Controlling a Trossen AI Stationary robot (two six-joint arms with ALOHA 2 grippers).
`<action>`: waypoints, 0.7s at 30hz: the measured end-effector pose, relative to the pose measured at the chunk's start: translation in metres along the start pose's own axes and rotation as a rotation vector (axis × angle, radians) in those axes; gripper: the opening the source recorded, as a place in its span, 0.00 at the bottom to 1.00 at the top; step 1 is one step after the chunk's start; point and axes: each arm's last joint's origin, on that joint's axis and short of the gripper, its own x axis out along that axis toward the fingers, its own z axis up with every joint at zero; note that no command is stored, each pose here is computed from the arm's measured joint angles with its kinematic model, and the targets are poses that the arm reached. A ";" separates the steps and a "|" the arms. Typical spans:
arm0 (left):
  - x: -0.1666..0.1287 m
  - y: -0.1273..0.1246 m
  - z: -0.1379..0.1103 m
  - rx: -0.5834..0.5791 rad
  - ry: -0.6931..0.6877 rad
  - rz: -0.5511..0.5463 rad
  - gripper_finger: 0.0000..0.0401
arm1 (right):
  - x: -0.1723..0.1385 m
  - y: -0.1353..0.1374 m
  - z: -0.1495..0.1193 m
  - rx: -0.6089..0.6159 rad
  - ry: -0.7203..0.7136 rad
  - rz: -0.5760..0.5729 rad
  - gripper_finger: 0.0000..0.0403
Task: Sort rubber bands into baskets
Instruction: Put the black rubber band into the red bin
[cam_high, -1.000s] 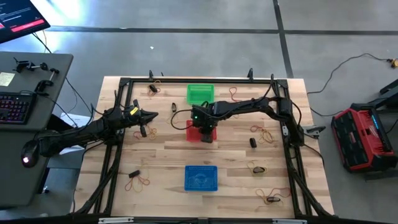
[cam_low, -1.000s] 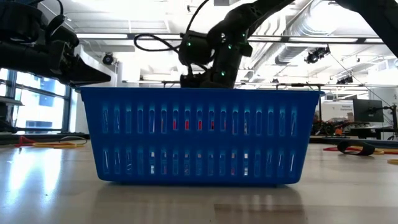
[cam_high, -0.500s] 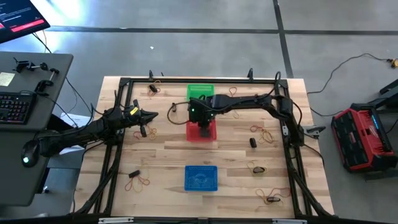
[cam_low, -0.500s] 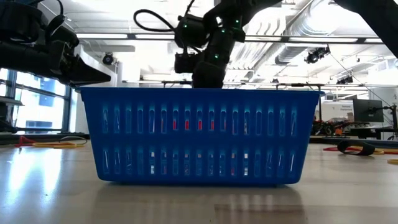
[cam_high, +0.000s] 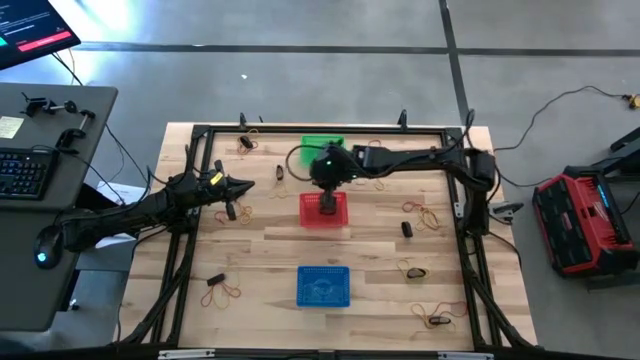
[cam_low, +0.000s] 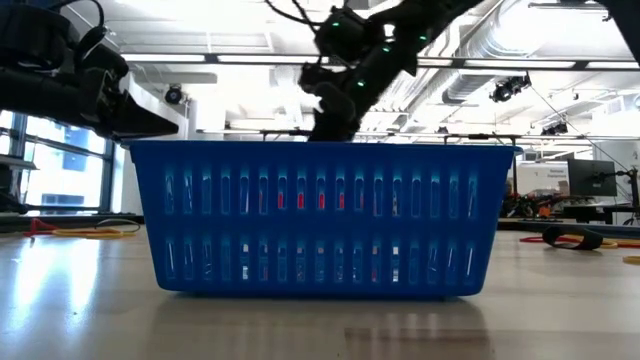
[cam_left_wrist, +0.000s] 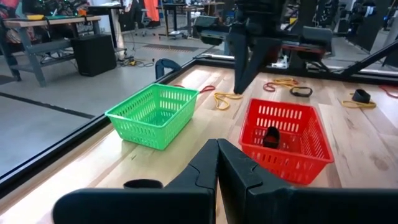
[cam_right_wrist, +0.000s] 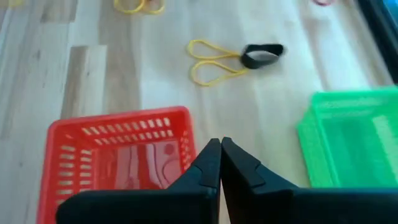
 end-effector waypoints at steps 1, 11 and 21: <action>0.000 0.000 0.000 0.000 0.003 0.000 0.00 | -0.002 0.000 -0.004 0.019 -0.015 -0.003 0.00; 0.000 0.000 0.000 -0.008 0.006 0.001 0.00 | -0.027 0.005 -0.046 0.139 -0.109 -0.058 0.00; 0.002 0.000 -0.002 -0.036 0.028 0.002 0.00 | -0.056 0.001 -0.077 0.193 -0.221 -0.104 0.00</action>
